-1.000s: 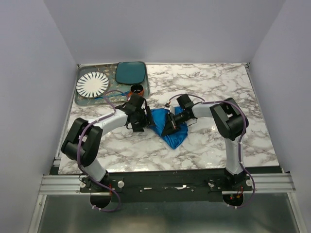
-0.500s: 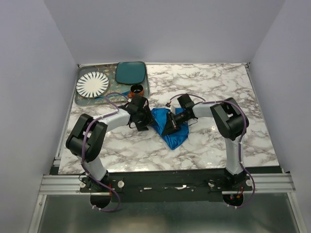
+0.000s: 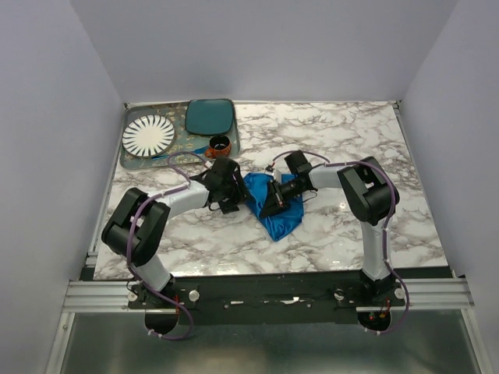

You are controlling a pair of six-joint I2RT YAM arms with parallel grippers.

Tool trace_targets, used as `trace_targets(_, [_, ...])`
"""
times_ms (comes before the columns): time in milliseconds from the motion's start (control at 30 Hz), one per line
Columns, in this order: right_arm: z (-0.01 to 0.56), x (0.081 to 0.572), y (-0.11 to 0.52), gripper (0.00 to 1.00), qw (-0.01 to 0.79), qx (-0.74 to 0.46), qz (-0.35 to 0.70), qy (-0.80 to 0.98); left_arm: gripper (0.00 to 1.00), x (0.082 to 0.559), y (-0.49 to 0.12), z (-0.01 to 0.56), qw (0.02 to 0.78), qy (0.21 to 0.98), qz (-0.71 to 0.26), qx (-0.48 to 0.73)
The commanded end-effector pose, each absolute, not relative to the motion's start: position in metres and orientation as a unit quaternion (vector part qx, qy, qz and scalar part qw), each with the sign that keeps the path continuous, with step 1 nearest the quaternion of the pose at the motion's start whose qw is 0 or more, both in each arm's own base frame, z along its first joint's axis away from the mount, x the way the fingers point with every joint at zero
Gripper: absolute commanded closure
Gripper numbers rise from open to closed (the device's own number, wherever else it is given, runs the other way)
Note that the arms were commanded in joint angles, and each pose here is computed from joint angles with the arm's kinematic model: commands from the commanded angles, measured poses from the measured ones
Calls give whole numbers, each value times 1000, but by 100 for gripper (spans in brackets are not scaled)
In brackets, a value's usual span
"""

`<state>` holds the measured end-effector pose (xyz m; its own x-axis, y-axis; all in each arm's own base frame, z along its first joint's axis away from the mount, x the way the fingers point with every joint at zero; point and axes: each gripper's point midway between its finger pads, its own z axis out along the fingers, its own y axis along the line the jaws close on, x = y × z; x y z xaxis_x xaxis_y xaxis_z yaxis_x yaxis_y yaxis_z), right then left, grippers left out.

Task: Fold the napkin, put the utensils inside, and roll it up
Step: Roll the napkin with the utensil

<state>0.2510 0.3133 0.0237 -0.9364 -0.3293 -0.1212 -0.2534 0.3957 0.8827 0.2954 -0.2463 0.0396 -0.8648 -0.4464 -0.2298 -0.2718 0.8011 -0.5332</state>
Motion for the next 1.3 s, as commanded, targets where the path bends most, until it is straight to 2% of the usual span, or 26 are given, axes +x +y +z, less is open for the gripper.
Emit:
trace_targets(0, [3, 248, 306, 86, 43, 163, -487, -857, 29, 307, -254, 32, 175, 930, -245, -213])
trace_targets(167, [4, 250, 306, 86, 37, 165, -484, -858, 33, 319, -260, 24, 174, 930, -239, -220])
trace_targets(333, [5, 252, 305, 85, 29, 169, -479, -861, 48, 324, -257, 14, 180, 936, -218, -211])
trace_targets(467, [3, 253, 305, 84, 30, 170, -476, -862, 50, 323, -254, 12, 191, 939, -205, -200])
trace_targets(500, [4, 254, 305, 83, 28, 171, -475, -863, 59, 322, -252, 7, 189, 941, -199, -199])
trace_targets(600, [8, 258, 302, 73, 13, 180, -460, -869, 73, 320, -248, -1, 178, 943, -196, -202])
trace_targets(800, [43, 271, 283, 56, -64, 221, -362, -904, 77, 316, -249, -4, 171, 944, -202, -197])
trace_targets(967, [64, 279, 263, 41, -153, 239, -224, -932, 78, 313, -256, -2, 160, 943, -218, -192])
trace_targets(1067, [75, 280, 267, 36, -207, 254, -153, -932, 78, 314, -258, 1, 159, 942, -224, -191])
trace_targets(1267, [72, 278, 289, 36, -275, 281, -35, -919, 78, 315, -261, 8, 156, 940, -235, -192])
